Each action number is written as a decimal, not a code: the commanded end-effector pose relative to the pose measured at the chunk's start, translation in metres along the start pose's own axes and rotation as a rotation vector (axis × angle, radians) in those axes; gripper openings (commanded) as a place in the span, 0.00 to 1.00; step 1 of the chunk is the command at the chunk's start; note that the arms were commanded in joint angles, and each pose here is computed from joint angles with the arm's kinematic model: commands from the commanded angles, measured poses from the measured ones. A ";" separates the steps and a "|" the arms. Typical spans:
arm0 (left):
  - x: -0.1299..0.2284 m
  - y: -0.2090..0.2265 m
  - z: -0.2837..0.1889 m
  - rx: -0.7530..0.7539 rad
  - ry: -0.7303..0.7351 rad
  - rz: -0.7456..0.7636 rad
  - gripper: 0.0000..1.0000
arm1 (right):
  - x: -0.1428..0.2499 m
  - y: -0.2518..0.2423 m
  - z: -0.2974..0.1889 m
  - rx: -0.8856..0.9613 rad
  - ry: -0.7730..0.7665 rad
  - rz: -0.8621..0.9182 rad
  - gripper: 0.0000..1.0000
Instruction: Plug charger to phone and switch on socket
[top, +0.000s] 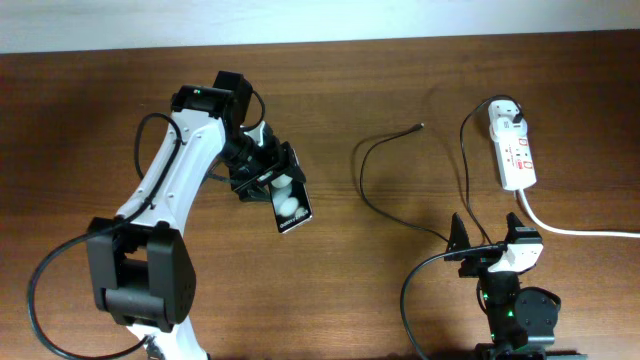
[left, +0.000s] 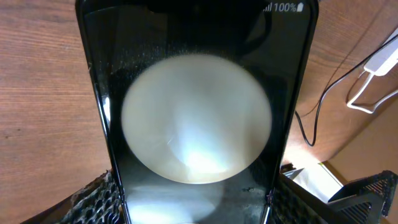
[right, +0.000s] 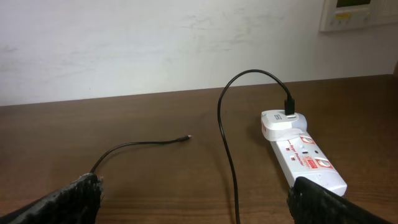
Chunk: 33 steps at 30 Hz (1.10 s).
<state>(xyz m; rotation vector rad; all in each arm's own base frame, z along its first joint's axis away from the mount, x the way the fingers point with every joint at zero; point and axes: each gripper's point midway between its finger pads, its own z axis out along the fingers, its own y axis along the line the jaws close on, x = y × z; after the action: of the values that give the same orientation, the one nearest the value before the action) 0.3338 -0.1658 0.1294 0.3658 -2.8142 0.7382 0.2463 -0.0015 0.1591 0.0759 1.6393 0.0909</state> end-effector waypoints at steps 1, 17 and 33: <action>0.007 -0.010 0.001 0.059 0.044 0.007 0.61 | 0.003 -0.001 0.000 0.004 0.006 0.000 0.99; 0.011 -0.037 -0.002 0.206 0.087 -0.024 0.62 | 0.013 0.148 -0.085 -0.920 0.559 0.825 0.99; -0.012 -0.051 -0.005 0.259 0.019 -0.143 0.62 | -0.039 0.125 -0.017 -0.636 0.544 0.695 0.92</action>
<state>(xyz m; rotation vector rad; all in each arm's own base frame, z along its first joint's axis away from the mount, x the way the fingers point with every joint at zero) 0.3608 -0.1990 0.1504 0.5916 -2.6758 1.0363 0.2130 0.1219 0.1974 0.1839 1.9305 1.3371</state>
